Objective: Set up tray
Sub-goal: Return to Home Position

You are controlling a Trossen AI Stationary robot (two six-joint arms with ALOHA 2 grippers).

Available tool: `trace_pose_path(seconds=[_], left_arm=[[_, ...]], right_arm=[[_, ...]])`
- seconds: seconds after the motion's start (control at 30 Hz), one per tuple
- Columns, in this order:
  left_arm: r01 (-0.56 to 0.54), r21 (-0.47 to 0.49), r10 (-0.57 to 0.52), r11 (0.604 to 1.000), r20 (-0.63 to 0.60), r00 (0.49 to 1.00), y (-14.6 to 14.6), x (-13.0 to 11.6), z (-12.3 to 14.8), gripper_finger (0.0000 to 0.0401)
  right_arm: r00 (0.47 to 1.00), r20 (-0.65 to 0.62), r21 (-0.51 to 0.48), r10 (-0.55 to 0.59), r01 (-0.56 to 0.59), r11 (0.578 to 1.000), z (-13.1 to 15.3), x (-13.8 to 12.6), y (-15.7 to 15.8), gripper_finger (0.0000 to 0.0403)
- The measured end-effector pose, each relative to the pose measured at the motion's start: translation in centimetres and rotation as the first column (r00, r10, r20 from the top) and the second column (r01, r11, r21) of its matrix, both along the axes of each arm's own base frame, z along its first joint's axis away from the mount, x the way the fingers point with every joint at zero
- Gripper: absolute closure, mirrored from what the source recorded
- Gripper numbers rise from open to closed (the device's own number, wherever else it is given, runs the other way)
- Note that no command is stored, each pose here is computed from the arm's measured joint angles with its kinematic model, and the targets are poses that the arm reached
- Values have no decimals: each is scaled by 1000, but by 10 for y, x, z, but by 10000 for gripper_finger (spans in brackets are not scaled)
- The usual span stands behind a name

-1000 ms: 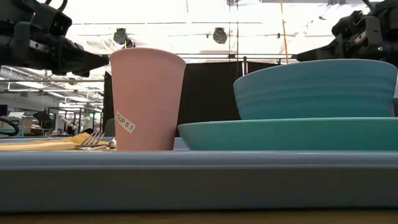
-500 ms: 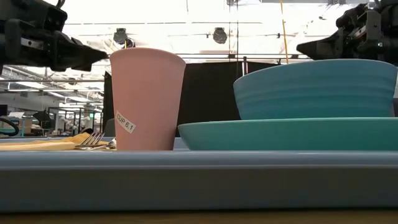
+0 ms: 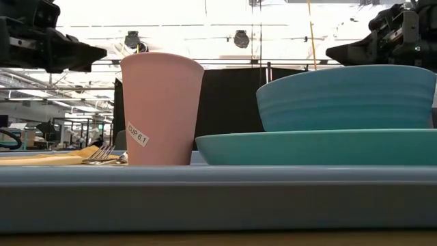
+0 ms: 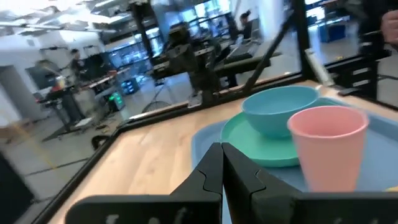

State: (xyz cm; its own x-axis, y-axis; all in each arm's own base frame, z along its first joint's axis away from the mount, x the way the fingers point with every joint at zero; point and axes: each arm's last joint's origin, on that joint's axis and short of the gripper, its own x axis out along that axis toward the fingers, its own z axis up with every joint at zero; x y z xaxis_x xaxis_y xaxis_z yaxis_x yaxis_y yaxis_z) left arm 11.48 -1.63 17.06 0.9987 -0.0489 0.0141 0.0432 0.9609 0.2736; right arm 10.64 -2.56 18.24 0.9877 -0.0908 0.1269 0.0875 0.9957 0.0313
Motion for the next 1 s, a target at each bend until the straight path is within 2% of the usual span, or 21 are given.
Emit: trace_pose_path(seconds=[0.1,0.2,0.43,0.63,1.0], left_arm=[[-52,-28,50,998,-41,998,4,-3,-4,401],[-40,-73,36,997,-58,998,5,-3,-5,401],[-10,-112,11,994,13,1000,6,-4,2,399],[-16,-183,20,983,18,1000,6,-4,2,378],[-16,-183,19,983,18,1000,6,-4,2,366]], right_arm=[[1000,-1,-20,17,-17,1000,0,0,1,403],[1000,21,-34,18,-17,999,2,0,1,403],[998,64,-43,19,-16,999,7,-1,1,403],[998,55,-15,21,-20,1000,5,-1,1,403],[998,57,-11,20,-20,1000,6,-1,1,403]])
